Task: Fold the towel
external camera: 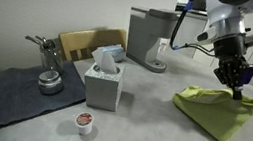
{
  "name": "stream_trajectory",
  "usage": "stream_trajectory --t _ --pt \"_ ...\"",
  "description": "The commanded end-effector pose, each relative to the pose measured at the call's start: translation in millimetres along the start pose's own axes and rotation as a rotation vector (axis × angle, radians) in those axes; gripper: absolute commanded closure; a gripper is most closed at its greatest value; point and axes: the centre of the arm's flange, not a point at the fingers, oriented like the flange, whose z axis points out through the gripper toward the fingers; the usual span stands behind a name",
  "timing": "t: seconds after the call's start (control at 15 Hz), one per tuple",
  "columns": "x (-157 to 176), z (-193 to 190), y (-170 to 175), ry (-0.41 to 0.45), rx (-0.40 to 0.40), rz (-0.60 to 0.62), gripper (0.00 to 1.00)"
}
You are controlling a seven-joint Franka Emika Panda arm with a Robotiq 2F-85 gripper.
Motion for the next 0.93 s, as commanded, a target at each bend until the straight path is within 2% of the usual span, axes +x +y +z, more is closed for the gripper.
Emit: stream_trajectory --t 0.0,0.47,0.73,0.8,0.87 --pt "-26.5 -9.7 21.0 -0.046 0.023 -0.090 0.99" --pt "-63.9 -16.3 44.1 -0.076 0.010 -0.141 0.99" --pt "-72.4 -18.1 53.7 -0.051 0.014 -0.076 0.99" --pt "-74.0 -19.1 55.9 -0.047 0.017 -0.060 0.91" --pt "-75.7 -19.4 57.6 -0.045 0.016 -0.051 0.68"
